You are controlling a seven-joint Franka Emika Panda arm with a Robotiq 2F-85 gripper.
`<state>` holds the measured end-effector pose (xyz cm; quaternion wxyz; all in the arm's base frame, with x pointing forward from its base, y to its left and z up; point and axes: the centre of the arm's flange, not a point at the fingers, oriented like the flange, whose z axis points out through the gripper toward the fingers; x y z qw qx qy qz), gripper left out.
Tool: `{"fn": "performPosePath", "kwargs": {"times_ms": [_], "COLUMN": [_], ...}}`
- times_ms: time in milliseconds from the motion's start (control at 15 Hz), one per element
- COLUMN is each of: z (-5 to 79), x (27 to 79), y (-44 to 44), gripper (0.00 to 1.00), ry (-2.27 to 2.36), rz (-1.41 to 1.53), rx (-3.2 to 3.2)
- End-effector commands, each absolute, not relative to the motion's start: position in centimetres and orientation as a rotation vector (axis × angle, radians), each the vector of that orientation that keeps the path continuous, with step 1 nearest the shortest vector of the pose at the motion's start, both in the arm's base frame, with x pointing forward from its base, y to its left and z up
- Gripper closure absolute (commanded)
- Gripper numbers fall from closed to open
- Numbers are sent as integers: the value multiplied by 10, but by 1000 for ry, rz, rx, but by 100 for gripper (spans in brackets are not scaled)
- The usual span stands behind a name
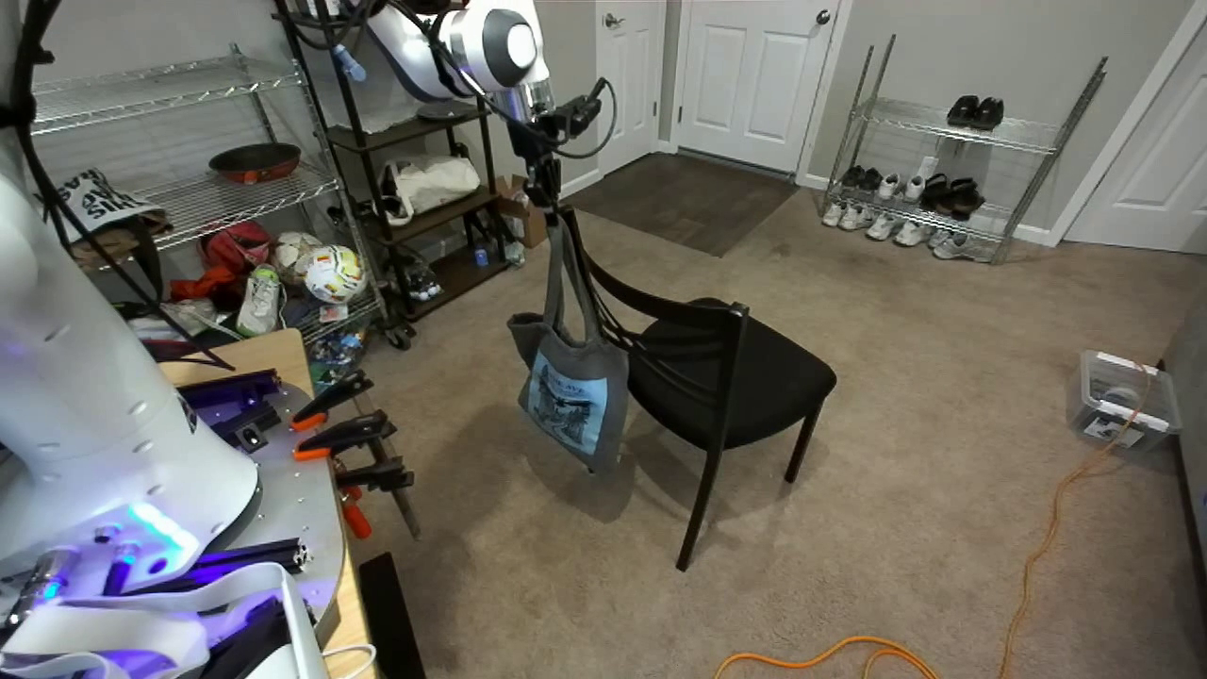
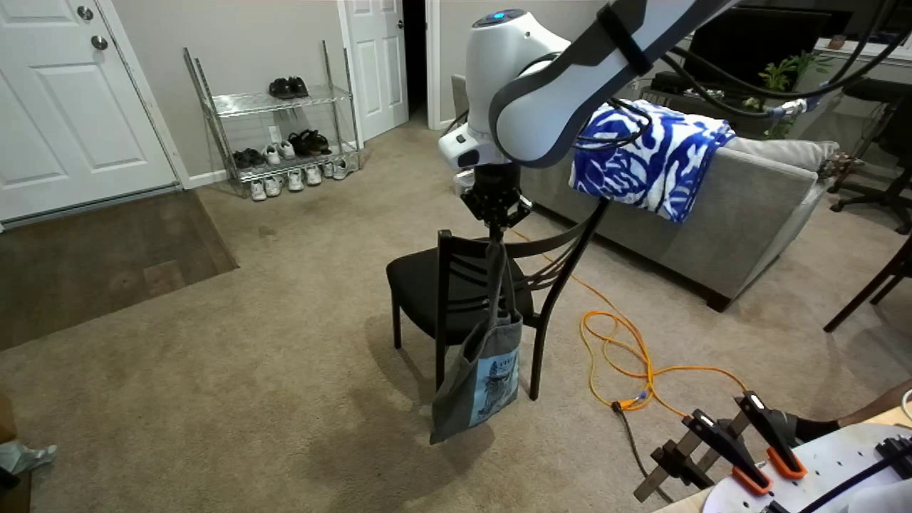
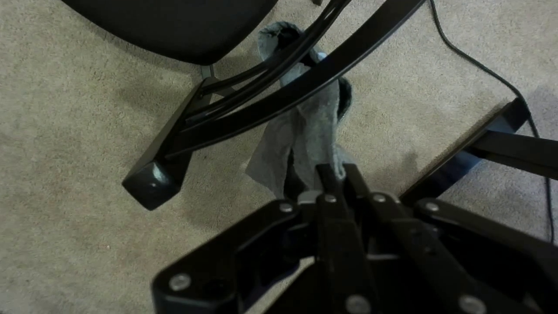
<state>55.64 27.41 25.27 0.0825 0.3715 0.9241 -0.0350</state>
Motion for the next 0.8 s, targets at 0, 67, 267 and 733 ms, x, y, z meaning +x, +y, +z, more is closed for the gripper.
{"fn": "performPosePath", "kwargs": {"times_ms": [0, 67, 267, 733], "z": [252, 251, 253, 255], "x": [564, 566, 572, 575], "y": [292, 298, 317, 384], "gripper": [98, 98, 98, 98], "ry": [2735, 2734, 2734, 2804], "rz": [-70, -67, -41, 22], "rx": [1121, 1118, 1113, 1021]}}
